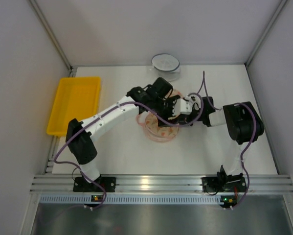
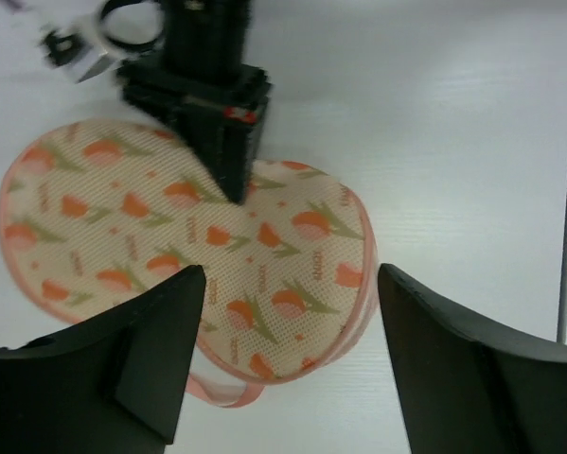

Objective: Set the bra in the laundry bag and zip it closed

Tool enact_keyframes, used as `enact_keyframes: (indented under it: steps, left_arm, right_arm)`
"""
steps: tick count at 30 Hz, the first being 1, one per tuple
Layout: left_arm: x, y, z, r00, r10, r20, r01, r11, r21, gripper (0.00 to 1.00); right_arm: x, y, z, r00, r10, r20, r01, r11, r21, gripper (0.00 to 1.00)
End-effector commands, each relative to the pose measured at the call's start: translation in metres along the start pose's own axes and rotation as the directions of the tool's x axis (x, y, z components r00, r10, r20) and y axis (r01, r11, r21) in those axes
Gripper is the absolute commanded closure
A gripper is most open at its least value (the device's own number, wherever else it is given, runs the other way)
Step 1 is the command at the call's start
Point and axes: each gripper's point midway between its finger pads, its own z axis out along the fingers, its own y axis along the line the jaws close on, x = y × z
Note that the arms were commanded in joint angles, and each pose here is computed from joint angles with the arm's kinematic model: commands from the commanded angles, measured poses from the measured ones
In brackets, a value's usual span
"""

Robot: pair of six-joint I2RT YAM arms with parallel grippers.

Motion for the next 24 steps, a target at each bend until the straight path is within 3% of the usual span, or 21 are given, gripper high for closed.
enact_keyframes:
  steps: [1,7,10,16,24]
  left_arm:
    - [0.019,-0.024,0.018,0.934,0.324,-0.15,-0.31,0.945,0.108,0.26]
    - [0.039,-0.09,0.063,0.767,0.593,-0.245,-0.492,0.789,0.368,0.36]
    - [0.047,-0.108,0.081,0.717,0.647,-0.26,-0.514,0.742,0.43,0.37]
    - [0.061,-0.108,0.111,0.667,0.674,-0.318,-0.514,0.725,0.459,0.46]
    - [0.074,-0.084,0.139,0.576,0.702,-0.418,-0.543,0.711,0.447,0.5]
  right_arm:
    - [-0.008,0.017,0.002,0.998,-0.058,0.015,0.058,0.998,0.0,1.0]
    - [-0.005,0.015,0.006,0.999,-0.041,0.001,0.041,0.999,0.018,1.0]
    - [-0.005,0.015,0.006,0.999,-0.037,0.0,0.037,0.999,0.023,1.0]
    - [-0.004,0.018,0.006,0.999,-0.038,0.001,0.038,0.999,0.035,1.0]
    - [0.001,0.021,0.008,0.999,-0.047,-0.003,0.047,0.997,0.054,1.0]
